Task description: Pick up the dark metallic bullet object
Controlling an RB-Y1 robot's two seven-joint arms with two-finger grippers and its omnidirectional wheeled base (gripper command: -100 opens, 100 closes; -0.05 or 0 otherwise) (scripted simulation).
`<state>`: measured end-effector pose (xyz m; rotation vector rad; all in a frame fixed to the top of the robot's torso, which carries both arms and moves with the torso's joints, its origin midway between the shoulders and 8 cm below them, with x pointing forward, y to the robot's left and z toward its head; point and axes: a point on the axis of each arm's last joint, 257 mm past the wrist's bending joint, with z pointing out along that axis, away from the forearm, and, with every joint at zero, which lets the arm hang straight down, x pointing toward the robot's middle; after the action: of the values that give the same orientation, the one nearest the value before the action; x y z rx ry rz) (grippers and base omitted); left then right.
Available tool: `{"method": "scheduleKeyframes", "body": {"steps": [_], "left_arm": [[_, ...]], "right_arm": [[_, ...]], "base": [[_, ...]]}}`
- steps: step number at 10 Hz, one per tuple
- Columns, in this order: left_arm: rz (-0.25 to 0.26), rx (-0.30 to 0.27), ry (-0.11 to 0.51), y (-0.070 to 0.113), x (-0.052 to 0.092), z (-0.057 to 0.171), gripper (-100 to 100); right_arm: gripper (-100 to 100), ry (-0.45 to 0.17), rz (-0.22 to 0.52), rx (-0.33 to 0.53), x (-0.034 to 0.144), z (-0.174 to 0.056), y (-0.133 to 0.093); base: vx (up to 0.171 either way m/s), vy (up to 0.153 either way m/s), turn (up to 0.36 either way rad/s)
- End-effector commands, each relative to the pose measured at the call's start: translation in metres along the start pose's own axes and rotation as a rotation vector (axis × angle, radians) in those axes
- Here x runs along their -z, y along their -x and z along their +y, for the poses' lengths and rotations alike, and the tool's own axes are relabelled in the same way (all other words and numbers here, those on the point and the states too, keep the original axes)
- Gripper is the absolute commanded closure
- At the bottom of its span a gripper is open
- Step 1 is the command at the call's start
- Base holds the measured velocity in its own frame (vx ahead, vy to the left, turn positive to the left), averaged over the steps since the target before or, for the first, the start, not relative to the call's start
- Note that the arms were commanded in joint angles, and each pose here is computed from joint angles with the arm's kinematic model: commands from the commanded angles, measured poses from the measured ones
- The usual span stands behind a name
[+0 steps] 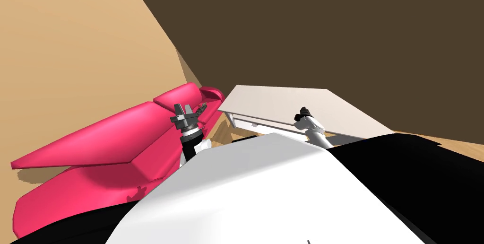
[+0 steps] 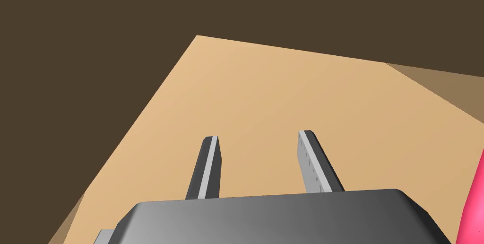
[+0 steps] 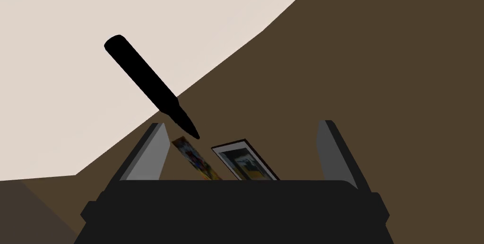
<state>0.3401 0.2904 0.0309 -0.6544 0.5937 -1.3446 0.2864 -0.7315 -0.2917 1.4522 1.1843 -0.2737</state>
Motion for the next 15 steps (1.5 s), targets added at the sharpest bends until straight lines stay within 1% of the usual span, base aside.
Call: {"method": "scheduleKeyframes", "body": {"steps": [1, 2, 3, 4, 5, 6, 7, 8, 9, 10, 11, 12, 13, 14, 15], "left_arm": [[0.0, 0.0, 0.0, 0.0, 0.0, 0.0, 0], [0.0, 0.0, 0.0, 0.0, 0.0, 0.0, 0], [0.0, 0.0, 0.0, 0.0, 0.0, 0.0, 0], [0.0, 0.0, 0.0, 0.0, 0.0, 0.0, 0], [0.0, 0.0, 0.0, 0.0, 0.0, 0.0, 0], [0.0, 0.0, 0.0, 0.0, 0.0, 0.0, 0], [0.0, 0.0, 0.0, 0.0, 0.0, 0.0, 0], [0.0, 0.0, 0.0, 0.0, 0.0, 0.0, 0], [0.0, 0.0, 0.0, 0.0, 0.0, 0.0, 0], [0.0, 0.0, 0.0, 0.0, 0.0, 0.0, 0], [0.0, 0.0, 0.0, 0.0, 0.0, 0.0, 0], [0.0, 0.0, 0.0, 0.0, 0.0, 0.0, 0], [0.0, 0.0, 0.0, 0.0, 0.0, 0.0, 0], [0.0, 0.0, 0.0, 0.0, 0.0, 0.0, 0], [0.0, 0.0, 0.0, 0.0, 0.0, 0.0, 0]], "right_arm": [[-100, -0.054, -0.041, 0.035, -0.005, -0.019, 0.007], [-100, -0.086, -0.055, 0.04, -0.005, -0.03, 0.011], [-100, -0.104, -0.086, 0.067, -0.007, -0.035, 0.017], [-100, -0.144, -0.099, 0.077, -0.007, -0.051, 0.02], [-100, -0.163, -0.134, 0.106, -0.008, -0.056, 0.027], [-100, -0.196, -0.143, 0.117, -0.008, -0.07, 0.03], [-100, -0.219, -0.176, 0.151, -0.008, -0.078, 0.036], [-100, -0.243, -0.186, 0.158, -0.007, -0.087, 0.039], [-100, -0.275, -0.219, 0.2, -0.006, -0.101, 0.046], [-100, -0.285, -0.228, 0.201, -0.005, -0.103, 0.049], [-100, -0.314, -0.261, 0.243, -0.002, -0.115, 0.055], [-100, -0.32, -0.268, 0.244, -0.001, -0.116, 0.057], [-100, -0.341, -0.305, 0.281, 0.002, -0.123, 0.064], [-100, -0.351, -0.306, 0.287, 0.003, -0.128, 0.065], [-100, -0.367, -0.339, 0.323, 0.007, -0.133, 0.071]], "base": [[-0.018, 0.009, 0.194], [-0.015, 0.005, 0.12], [-0.021, 0.01, 0.209], [-0.019, 0.003, 0.105], [-0.026, -0.002, 0.176], [-0.022, -0.003, 0.112], [-0.03, 0.008, 0.235], [-0.024, 0.001, 0.097], [-0.026, 0.001, 0.149], [-0.024, -0.003, 0.113], [-0.033, 0.0, 0.187], [-0.029, -0.005, 0.095], [-0.032, -0.007, 0.152], [-0.027, -0.007, 0.096], [-0.038, 0.002, 0.172]]}}
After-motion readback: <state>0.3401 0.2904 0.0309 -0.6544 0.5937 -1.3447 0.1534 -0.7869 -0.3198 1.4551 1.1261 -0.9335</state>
